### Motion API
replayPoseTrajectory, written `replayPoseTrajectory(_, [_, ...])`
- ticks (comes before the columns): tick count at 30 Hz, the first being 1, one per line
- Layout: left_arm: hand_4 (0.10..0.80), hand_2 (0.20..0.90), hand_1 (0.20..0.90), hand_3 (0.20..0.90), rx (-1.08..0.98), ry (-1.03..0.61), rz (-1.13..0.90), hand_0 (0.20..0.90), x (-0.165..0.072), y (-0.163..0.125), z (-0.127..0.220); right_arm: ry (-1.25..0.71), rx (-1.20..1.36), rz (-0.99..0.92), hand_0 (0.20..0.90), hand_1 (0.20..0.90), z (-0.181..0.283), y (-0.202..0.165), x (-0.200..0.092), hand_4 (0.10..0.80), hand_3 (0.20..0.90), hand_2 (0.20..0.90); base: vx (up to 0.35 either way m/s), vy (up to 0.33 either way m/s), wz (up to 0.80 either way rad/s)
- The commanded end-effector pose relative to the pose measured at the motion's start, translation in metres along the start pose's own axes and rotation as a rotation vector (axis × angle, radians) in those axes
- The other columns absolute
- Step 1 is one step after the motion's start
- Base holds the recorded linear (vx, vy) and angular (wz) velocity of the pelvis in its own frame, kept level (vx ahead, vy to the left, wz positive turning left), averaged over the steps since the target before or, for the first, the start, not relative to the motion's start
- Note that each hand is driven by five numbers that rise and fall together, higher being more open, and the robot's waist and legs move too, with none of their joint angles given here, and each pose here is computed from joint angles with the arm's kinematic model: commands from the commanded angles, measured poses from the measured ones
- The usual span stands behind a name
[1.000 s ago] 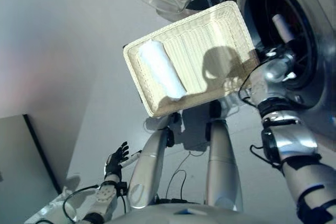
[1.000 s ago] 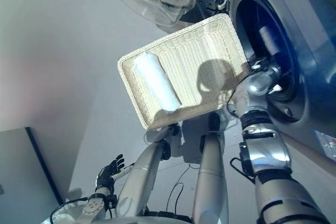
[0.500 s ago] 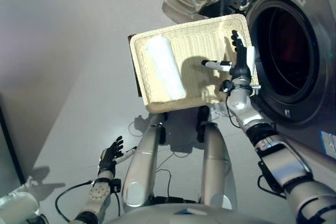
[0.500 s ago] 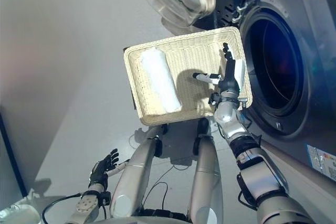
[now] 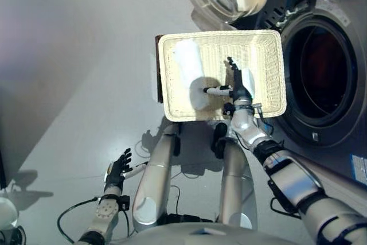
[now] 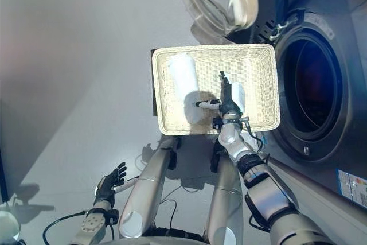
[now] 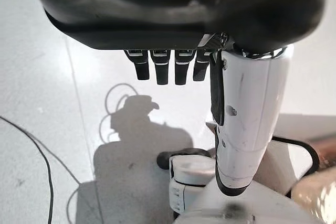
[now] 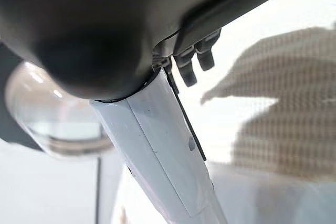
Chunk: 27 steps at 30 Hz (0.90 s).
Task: Pick up the clothes and place them into the washing machine
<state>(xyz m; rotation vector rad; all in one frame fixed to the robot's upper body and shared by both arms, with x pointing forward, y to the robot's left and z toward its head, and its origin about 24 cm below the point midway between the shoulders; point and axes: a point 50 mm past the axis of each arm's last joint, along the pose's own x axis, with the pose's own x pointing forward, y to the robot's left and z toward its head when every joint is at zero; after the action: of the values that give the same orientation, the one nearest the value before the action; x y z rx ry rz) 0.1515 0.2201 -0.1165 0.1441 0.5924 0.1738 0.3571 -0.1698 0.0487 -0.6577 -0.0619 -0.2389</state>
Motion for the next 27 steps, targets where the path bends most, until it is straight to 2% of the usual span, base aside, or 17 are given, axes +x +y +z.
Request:
replayPoseTrajectory(1, [0.8,0.9,0.9,0.9,0.077,0.046,0.079,0.9,-0.021,0.033,-0.021,-0.067,0.066,-0.084,0.9,0.9,0.019,-0.008,0.01,0.8,0.9,0.9,0.016,-0.008,0.21])
replayPoseTrajectory(18, [0.8,0.9,0.9,0.9,0.117,0.004,0.069,0.9,-0.016,0.038,-0.01,0.04,0.054,-0.116,0.9,0.9,0.014,-0.005,0.018,0.8,0.9,0.9,-0.003,0.007,0.18])
replayPoseTrajectory(27, [0.8,0.9,0.9,0.9,0.119,-0.023,0.063,0.9,-0.014,0.037,-0.003,0.063,0.006,-0.198,0.9,0.9,0.018,-0.028,0.033,0.8,0.9,0.9,0.003,0.038,0.05])
